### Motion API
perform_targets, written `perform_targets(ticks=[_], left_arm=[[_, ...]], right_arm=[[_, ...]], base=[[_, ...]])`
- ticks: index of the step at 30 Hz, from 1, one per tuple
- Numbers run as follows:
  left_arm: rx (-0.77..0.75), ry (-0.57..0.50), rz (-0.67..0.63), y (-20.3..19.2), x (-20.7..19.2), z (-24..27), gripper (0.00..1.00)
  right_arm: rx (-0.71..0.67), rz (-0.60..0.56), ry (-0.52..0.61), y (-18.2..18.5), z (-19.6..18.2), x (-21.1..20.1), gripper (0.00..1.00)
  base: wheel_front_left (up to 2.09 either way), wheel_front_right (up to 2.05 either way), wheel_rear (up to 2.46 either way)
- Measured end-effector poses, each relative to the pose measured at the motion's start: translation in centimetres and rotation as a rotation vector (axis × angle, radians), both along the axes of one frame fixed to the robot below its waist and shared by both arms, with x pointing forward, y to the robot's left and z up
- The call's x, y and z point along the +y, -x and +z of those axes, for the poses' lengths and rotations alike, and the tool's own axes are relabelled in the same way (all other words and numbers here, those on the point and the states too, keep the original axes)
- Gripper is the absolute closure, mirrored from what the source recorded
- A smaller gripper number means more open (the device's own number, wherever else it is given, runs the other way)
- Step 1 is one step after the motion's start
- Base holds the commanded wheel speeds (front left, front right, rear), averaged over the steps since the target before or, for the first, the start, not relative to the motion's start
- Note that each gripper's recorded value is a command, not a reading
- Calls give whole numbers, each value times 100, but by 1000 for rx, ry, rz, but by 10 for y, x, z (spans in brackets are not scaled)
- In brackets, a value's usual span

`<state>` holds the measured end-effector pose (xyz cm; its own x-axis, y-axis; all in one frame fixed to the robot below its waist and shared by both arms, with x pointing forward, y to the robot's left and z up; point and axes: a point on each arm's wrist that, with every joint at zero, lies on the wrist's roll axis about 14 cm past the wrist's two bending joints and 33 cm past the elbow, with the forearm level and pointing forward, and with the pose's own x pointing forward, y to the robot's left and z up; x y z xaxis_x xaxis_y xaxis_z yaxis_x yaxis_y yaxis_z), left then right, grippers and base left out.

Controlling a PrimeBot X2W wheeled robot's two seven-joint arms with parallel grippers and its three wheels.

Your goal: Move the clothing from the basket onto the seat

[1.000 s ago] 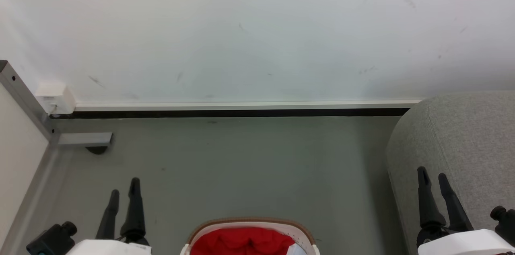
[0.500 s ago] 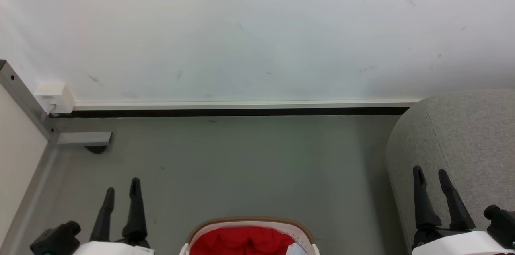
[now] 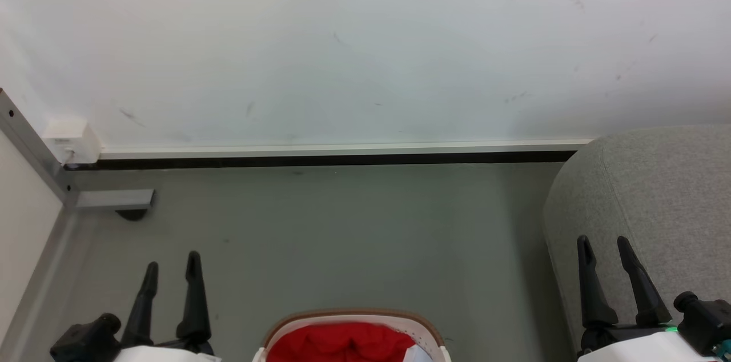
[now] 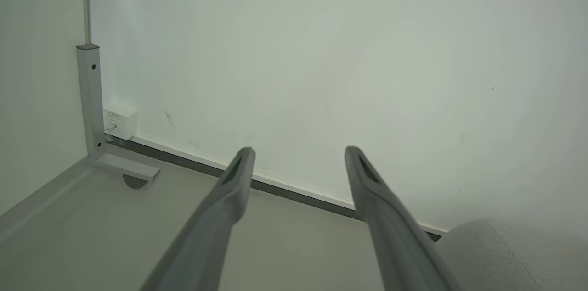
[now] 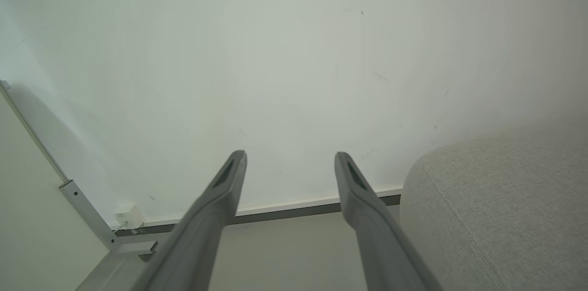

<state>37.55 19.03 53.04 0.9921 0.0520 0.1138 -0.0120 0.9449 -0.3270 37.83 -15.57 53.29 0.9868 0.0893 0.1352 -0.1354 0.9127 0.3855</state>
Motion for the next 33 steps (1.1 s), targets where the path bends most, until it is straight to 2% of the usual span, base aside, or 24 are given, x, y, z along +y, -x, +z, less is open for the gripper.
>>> perform_targets(ticks=[33], left_arm=[[-74, -261, -10, 1, -12, 15, 0]], right_arm=[[-81, 27, 217, 3, 9, 13, 0]], base=[[0, 0, 0]])
